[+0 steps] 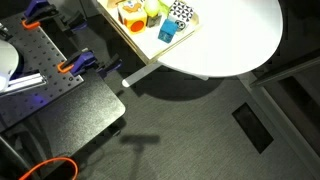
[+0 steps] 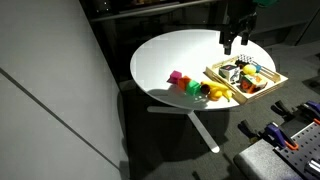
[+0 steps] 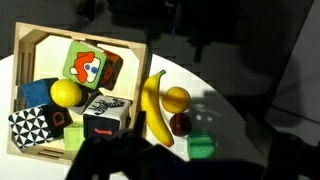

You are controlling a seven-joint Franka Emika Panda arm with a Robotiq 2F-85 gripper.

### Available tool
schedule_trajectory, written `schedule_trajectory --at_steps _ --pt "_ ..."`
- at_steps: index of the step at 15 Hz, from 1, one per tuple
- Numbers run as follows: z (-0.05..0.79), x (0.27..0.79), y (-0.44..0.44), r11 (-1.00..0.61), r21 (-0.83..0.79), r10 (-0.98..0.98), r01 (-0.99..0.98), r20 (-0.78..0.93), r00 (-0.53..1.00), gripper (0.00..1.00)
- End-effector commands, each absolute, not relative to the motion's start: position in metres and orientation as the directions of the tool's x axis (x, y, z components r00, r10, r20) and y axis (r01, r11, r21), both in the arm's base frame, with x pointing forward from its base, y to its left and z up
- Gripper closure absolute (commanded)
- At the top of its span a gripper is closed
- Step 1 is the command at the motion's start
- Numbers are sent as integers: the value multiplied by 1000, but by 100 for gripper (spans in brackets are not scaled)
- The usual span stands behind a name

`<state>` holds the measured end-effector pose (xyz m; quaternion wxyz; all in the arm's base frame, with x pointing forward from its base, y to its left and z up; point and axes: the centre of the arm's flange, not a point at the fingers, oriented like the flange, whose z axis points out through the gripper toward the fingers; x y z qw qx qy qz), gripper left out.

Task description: Put the green block in the box

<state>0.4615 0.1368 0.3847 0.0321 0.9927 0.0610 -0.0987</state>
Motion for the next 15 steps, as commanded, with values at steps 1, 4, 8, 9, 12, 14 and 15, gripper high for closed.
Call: schedule_trajectory --at_steps 1,4,8,9,12,14,15 --pt "370 482 143 -985 35 158 166 -172 972 0" --pt "352 491 150 -981 21 188 192 -135 973 0" --pt "325 498 161 -974 32 221 225 -99 970 0" --pt "318 500 165 -971 38 231 235 -94 968 0" --pt "292 504 174 -960 69 266 272 -91 960 0" --pt "277 508 179 -952 90 284 292 -92 954 0" --pt "270 510 181 -949 97 291 300 -94 952 0"
